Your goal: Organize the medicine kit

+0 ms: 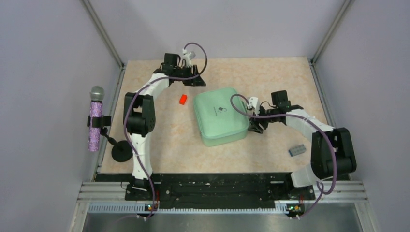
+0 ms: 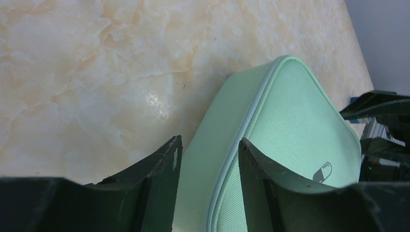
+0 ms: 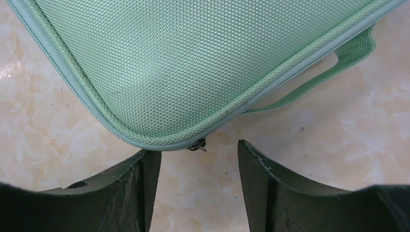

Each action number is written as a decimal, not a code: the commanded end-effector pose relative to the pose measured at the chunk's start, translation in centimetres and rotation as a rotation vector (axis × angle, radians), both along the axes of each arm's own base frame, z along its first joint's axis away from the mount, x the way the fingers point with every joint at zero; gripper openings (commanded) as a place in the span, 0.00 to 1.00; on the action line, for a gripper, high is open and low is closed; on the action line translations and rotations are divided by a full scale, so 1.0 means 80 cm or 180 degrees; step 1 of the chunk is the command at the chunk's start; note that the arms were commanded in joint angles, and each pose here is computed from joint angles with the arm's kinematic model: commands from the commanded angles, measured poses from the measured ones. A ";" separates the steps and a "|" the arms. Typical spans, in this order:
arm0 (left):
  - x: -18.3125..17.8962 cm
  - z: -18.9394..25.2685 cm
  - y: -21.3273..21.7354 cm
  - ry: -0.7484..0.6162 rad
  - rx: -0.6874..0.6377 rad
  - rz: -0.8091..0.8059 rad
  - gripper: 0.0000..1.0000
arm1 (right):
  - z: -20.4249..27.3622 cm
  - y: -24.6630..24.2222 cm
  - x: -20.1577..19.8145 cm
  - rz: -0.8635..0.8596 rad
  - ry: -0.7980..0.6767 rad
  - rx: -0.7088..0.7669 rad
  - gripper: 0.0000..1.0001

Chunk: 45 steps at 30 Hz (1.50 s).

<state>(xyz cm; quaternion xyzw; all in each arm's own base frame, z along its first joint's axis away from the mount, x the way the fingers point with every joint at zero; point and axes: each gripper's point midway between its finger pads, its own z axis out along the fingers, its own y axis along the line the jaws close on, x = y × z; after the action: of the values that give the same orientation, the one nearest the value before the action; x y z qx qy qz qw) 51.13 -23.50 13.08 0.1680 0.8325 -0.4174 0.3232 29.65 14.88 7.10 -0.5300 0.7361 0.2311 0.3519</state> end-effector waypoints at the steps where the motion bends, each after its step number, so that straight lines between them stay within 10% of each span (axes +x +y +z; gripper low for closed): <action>1: -0.018 0.036 0.000 -0.0335 0.0073 -0.0476 0.51 | 0.023 0.019 0.013 0.0412 -0.0051 0.0314 0.59; 15: -0.026 0.038 0.008 -0.0378 0.0195 -0.0520 0.51 | 0.021 0.037 0.011 0.0724 0.0190 0.0556 0.25; 26: -0.039 0.031 0.016 -0.0431 0.0364 -0.0713 0.51 | 0.032 0.033 0.034 0.0851 -0.0038 0.0433 0.25; 37: -0.038 0.031 0.021 -0.0501 0.0443 -0.0723 0.51 | 0.027 0.043 0.026 0.1072 0.0236 0.0513 0.01; 45: 0.009 0.043 0.014 -0.0577 0.0349 -0.0258 0.54 | 0.034 0.016 0.065 0.0134 0.0383 0.0081 0.00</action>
<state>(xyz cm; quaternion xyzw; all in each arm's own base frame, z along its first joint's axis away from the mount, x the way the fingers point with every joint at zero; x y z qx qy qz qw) 48.13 -21.81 11.65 0.2871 0.8314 -0.3766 0.2906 31.35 16.72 7.35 -0.5675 0.6951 0.3422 0.2788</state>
